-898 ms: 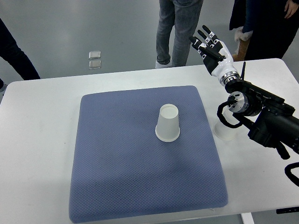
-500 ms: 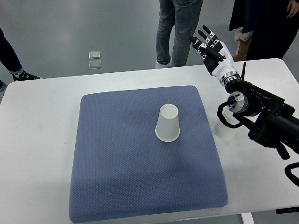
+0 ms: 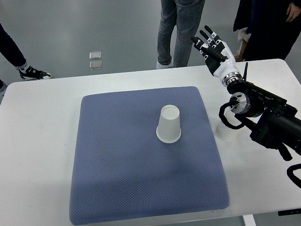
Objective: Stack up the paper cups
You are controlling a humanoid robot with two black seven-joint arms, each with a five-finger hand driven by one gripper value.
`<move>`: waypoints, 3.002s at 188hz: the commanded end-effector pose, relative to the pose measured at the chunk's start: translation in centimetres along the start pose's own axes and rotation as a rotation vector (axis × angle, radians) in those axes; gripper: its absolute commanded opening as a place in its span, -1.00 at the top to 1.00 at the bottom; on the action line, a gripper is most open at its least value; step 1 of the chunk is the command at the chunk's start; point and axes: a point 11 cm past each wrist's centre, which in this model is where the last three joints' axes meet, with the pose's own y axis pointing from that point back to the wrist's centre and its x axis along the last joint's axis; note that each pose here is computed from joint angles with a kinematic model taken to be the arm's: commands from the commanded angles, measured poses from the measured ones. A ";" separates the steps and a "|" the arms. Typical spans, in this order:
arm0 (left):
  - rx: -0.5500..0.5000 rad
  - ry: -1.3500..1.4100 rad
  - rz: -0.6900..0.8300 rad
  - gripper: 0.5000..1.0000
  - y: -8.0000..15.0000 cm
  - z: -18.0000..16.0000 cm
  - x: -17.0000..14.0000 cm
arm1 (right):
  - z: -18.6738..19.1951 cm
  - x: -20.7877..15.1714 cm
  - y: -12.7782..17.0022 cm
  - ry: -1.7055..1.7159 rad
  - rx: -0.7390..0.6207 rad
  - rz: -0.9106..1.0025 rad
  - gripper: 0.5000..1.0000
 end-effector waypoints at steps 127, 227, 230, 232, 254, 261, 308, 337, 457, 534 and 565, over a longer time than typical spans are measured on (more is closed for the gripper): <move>0.000 0.000 -0.001 -1.00 0.0 0.0 0.0 | -4.6 -0.1 -1.4 0.042 0.066 -0.017 -0.66; 0.000 0.000 -0.001 -1.00 0.0 0.0 0.0 | -11.9 0.4 -2.0 0.418 0.088 -0.139 -0.66; 0.000 0.000 -0.001 -1.00 0.0 0.0 0.0 | -11.9 0.2 -1.9 0.454 0.081 -0.162 -0.66; 0.000 0.000 -0.001 -1.00 0.0 0.0 0.0 | -11.9 0.1 -1.8 0.474 0.076 -0.175 -0.66; 0.000 0.000 -0.001 -1.00 0.0 0.0 0.0 | -13.2 -1.5 -1.1 0.669 0.049 -0.325 -0.66; 0.000 0.000 -0.001 -1.00 0.0 0.0 0.0 | -13.8 -1.8 -0.8 0.718 0.042 -0.361 -0.66; 0.000 0.000 -0.001 -1.00 0.0 0.0 0.0 | -16.8 -5.3 2.5 1.049 -0.057 -0.695 -0.66; 0.000 0.000 -0.001 -1.00 0.0 0.0 0.0 | -17.7 -6.2 4.4 1.234 -0.143 -0.846 -0.65; 0.000 0.000 -0.001 -1.00 0.0 0.0 0.0 | -12.2 -6.0 8.9 1.808 -0.393 -1.190 -0.64; 0.000 0.000 -0.001 -1.00 0.0 0.0 0.0 | -6.8 -1.4 10.6 1.947 -0.517 -1.262 -0.64; 0.000 0.000 -0.001 -1.00 0.0 0.0 0.0 | -6.0 0.2 10.2 1.998 -0.509 -1.234 -0.64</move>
